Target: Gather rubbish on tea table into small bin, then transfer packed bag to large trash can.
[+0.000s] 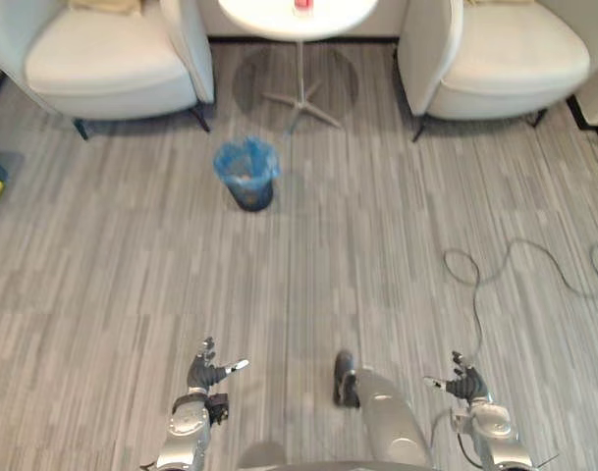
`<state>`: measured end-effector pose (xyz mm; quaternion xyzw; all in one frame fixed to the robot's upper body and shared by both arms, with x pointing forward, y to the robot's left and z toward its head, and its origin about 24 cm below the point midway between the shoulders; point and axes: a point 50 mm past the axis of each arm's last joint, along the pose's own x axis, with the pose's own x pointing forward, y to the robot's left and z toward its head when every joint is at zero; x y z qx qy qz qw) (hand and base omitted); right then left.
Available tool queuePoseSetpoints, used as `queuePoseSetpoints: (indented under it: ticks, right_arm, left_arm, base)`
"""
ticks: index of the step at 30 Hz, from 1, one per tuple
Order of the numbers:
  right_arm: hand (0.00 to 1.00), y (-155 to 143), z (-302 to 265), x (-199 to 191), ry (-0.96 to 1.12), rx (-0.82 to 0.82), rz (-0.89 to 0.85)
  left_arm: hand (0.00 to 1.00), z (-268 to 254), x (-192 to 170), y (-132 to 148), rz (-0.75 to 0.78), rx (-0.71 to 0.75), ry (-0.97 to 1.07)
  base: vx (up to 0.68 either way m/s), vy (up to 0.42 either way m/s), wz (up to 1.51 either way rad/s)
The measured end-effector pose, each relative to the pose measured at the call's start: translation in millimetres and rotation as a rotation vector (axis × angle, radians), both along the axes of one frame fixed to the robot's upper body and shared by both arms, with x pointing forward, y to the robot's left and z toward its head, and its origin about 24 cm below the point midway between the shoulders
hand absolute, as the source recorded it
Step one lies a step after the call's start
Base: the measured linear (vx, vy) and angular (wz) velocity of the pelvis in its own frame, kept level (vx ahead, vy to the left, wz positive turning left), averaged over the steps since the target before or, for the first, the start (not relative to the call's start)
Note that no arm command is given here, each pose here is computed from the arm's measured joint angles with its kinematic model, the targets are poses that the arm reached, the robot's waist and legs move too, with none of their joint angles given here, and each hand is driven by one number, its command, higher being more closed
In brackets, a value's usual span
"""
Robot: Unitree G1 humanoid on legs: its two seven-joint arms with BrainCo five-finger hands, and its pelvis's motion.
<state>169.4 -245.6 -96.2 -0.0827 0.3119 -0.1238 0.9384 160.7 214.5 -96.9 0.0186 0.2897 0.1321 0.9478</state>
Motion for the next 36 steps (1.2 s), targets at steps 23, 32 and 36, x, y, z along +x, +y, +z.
queuePoseSetpoints:
  ticks: [23, 32, 36]
  right_arm:
    - [0.0, 12, -27, -28, 0.15, 0.041, -0.031]
    - [0.0, 26, -10, -10, 0.016, 0.06, -0.016]
    - [0.0, 13, -6, -10, 0.011, 0.021, -0.035]
  left_arm:
    - [0.0, 0, 4, 3, 0.031, 0.001, 0.007]
    - [0.0, -14, -4, -33, 0.019, -0.092, 0.058]
    - [0.0, -19, -12, -38, 0.019, -0.102, 0.086]
  base:
    - [0.67, 0.069, 0.01]
    - [0.56, -0.264, 0.74]
    - [0.26, -0.001, 0.13]
